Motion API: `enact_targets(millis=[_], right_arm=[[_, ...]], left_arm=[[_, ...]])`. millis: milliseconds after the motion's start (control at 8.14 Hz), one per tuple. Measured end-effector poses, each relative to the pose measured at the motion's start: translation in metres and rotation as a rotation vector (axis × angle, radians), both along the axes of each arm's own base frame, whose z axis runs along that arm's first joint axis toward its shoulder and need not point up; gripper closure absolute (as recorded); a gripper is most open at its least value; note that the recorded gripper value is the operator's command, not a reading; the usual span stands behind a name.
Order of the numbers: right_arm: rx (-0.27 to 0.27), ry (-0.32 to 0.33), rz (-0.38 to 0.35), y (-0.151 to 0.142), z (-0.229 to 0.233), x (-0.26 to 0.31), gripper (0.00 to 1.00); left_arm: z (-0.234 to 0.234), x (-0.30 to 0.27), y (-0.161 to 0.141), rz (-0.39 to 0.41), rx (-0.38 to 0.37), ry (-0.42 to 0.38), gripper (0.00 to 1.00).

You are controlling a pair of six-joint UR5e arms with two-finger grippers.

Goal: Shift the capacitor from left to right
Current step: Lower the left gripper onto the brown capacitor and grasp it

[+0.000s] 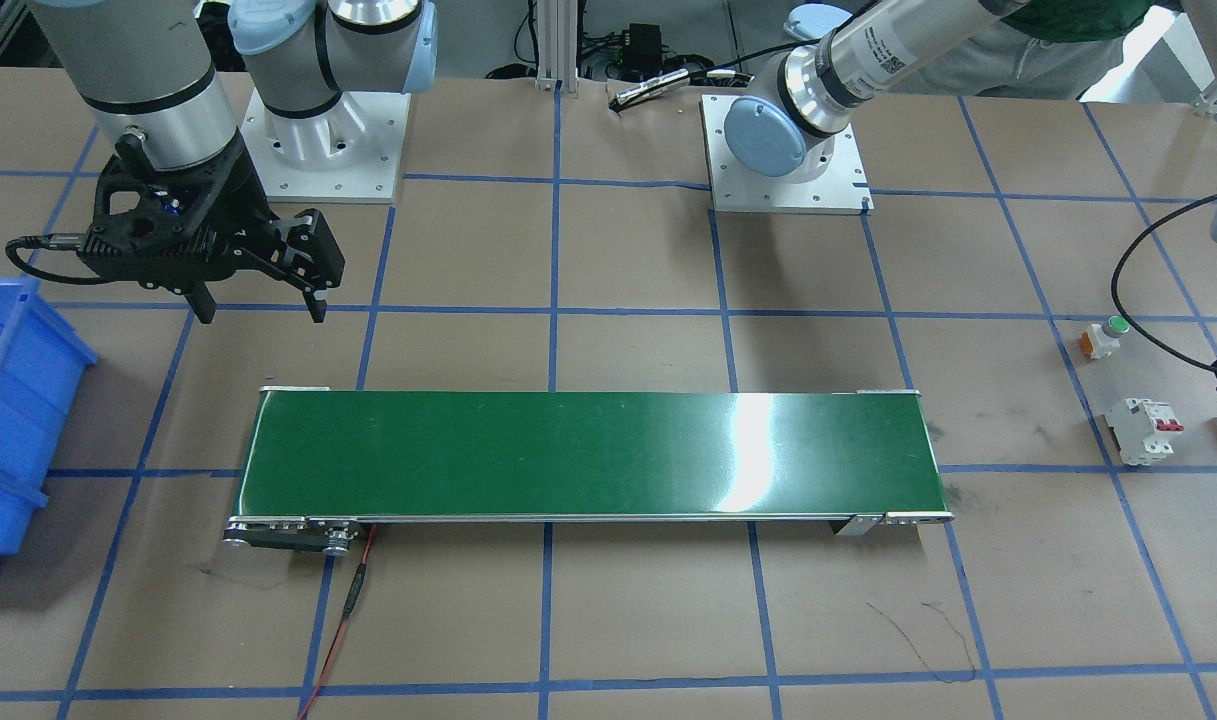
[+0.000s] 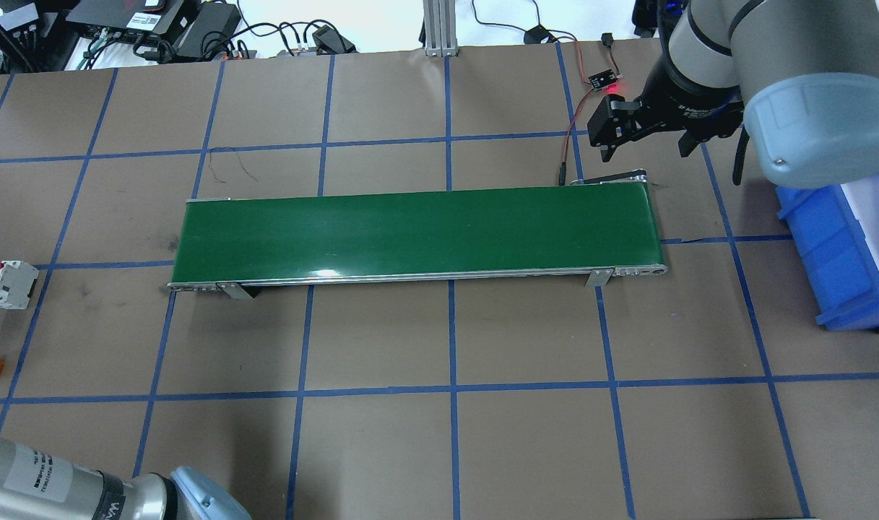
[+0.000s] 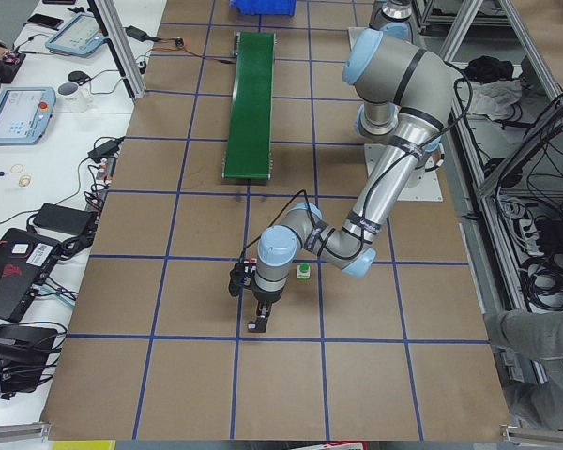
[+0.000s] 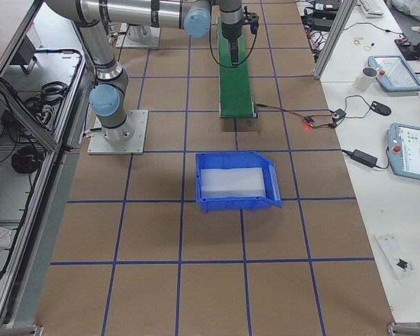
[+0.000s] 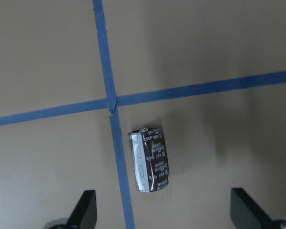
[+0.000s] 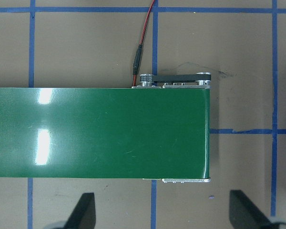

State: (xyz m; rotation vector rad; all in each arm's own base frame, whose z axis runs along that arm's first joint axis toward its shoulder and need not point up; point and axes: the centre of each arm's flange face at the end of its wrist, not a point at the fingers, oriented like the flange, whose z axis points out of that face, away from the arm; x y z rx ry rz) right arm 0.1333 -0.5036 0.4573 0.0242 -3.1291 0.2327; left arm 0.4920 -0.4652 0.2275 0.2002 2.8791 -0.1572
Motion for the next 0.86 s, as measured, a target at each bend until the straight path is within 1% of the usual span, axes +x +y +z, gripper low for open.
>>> enact_targets(millis=[123, 246, 368, 614, 860], right_arm=[[0.002, 0.001, 0.0, -0.001, -0.001, 0.0, 0.0], [0.003, 0.002, 0.0, -0.001, -0.001, 0.0, 0.0], [0.002, 0.002, -0.001, -0.001, -0.001, 0.0, 0.0], [0.002, 0.001, -0.007, -0.001, -0.001, 0.0, 0.0], [0.002, 0.0, -0.014, -0.001, -0.001, 0.0, 0.0]], left_arm=[[-0.009, 0.009, 0.004, 0.008, -0.005, 0.01, 0.0], [-0.015, 0.014, 0.007, 0.013, -0.011, 0.019, 0.04], [-0.02, 0.017, 0.009, 0.016, -0.014, 0.027, 0.04], [-0.035, 0.022, 0.008, 0.018, -0.022, 0.031, 0.04], [-0.048, 0.023, 0.006, 0.013, -0.042, 0.039, 0.07]])
